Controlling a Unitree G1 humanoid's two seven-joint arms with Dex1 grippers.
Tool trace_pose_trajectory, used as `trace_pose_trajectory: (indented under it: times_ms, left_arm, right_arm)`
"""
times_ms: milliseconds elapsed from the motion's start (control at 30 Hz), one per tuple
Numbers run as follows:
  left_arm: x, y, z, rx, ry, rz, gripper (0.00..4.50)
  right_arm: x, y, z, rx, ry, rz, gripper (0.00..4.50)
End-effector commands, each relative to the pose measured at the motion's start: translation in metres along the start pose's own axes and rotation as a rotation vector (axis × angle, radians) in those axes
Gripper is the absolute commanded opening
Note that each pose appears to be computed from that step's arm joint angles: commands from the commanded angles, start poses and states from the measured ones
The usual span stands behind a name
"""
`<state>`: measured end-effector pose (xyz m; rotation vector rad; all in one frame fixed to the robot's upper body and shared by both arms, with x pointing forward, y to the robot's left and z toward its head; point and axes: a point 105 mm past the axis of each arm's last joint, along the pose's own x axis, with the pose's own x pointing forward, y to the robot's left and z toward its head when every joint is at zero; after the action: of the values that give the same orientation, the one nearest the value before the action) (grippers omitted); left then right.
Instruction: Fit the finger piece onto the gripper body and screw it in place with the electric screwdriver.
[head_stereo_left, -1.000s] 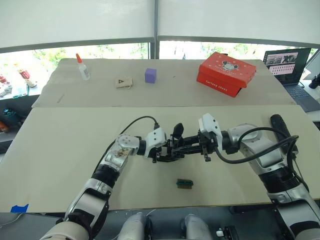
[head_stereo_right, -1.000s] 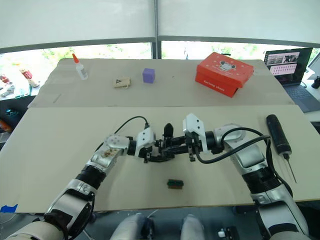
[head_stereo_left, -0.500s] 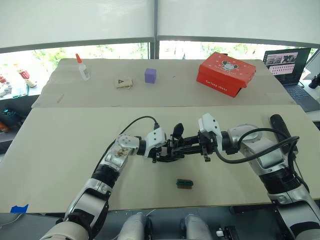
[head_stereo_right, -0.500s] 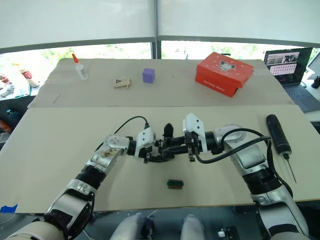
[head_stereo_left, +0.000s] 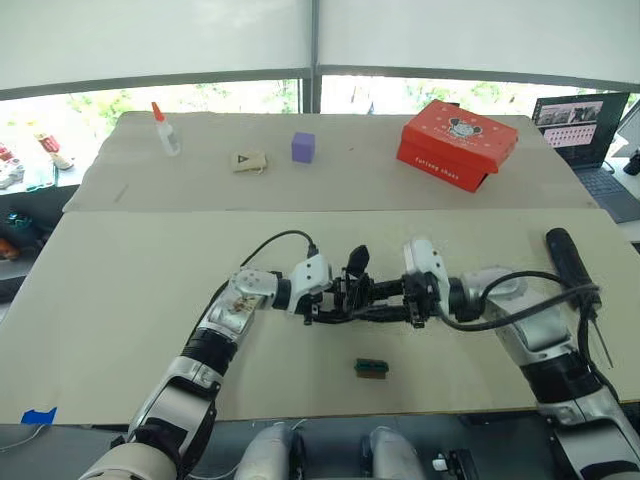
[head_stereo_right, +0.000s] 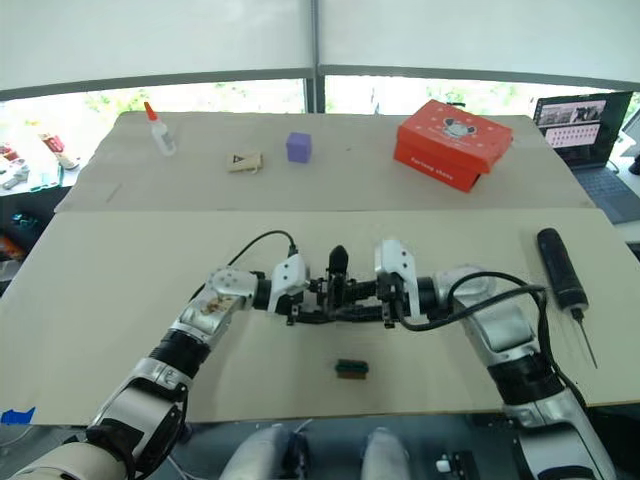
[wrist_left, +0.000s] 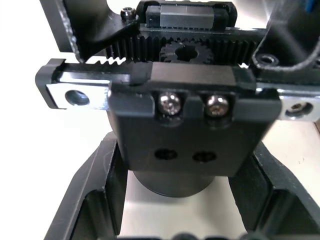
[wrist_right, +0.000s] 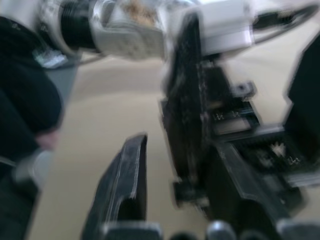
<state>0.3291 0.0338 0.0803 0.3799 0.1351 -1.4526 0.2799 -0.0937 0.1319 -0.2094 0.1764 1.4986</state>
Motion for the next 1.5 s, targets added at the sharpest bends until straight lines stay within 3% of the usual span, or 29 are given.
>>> trace_pose_trajectory:
  times_ms: [33, 400, 567, 600, 700, 767, 900, 1000, 1067, 1133, 1167, 1233, 1300, 1433, 1500]
  left_arm:
    - [-0.005, 0.005, 0.009, 0.029, -0.025, 0.019, 2.3]
    - [0.001, -0.006, 0.006, 0.006, -0.029, -0.032, 2.3]
    - [0.0, -0.002, -0.002, -0.011, 0.005, -0.008, 2.3]
    - [-0.004, -0.002, -0.003, -0.012, 0.01, -0.01, 3.32]
    - [-0.022, -0.004, -0.005, -0.025, 0.018, -0.012, 4.5]
    - [-0.032, -0.006, -0.005, -0.038, 0.02, -0.012, 4.5]
    - [-0.059, -0.01, 0.001, -0.061, 0.024, -0.008, 4.5]
    - [-0.091, -0.019, 0.016, -0.085, 0.026, -0.018, 4.5]
    - [-0.101, -0.023, 0.023, -0.1, 0.029, -0.022, 4.5]
    - [-0.123, -0.032, 0.041, -0.13, 0.02, -0.027, 4.5]
    - [-0.134, -0.038, 0.054, -0.128, 0.022, -0.039, 4.5]
    - [-0.14, -0.05, 0.078, -0.081, 0.023, -0.073, 4.5]
    - [-0.138, -0.056, 0.098, -0.055, -0.008, -0.084, 4.5]
    - [-0.136, -0.056, 0.14, 0.002, -0.105, -0.056, 4.5]
    - [-0.135, -0.056, 0.159, 0.034, -0.146, -0.047, 4.5]
  right_arm:
    - [-0.008, 0.004, 0.023, -0.085, -0.055, 0.006, 3.14]
    - [-0.028, -0.003, 0.023, -0.136, 0.002, -0.075, 3.15]
    - [-0.051, -0.002, 0.031, -0.149, 0.054, -0.12, 3.15]
    - [-0.063, -0.002, 0.032, -0.127, 0.096, -0.146, 3.15]
    - [-0.098, -0.002, 0.037, -0.065, 0.214, -0.23, 4.0]
    - [-0.115, 0.0, 0.041, -0.01, 0.252, -0.273, 4.47]
    - [-0.162, -0.004, 0.04, 0.193, 0.343, -0.434, 4.47]
    - [-0.209, -0.017, 0.031, 0.329, 0.448, -0.65, 4.47]
    - [-0.222, -0.02, 0.03, 0.36, 0.469, -0.709, 4.47]
    - [-0.255, -0.027, 0.011, 0.396, 0.585, -0.86, 4.47]
    - [-0.279, -0.031, -0.003, 0.373, 0.706, -0.953, 4.47]
    - [-0.316, -0.037, -0.021, 0.424, 0.803, -1.134, 4.47]
    - [-0.324, -0.044, -0.025, 0.512, 0.767, -1.2, 4.47]
    - [-0.337, -0.055, -0.035, 0.527, 0.838, -1.272, 4.47]
    - [-0.334, -0.06, -0.042, 0.586, 0.815, -1.294, 4.47]
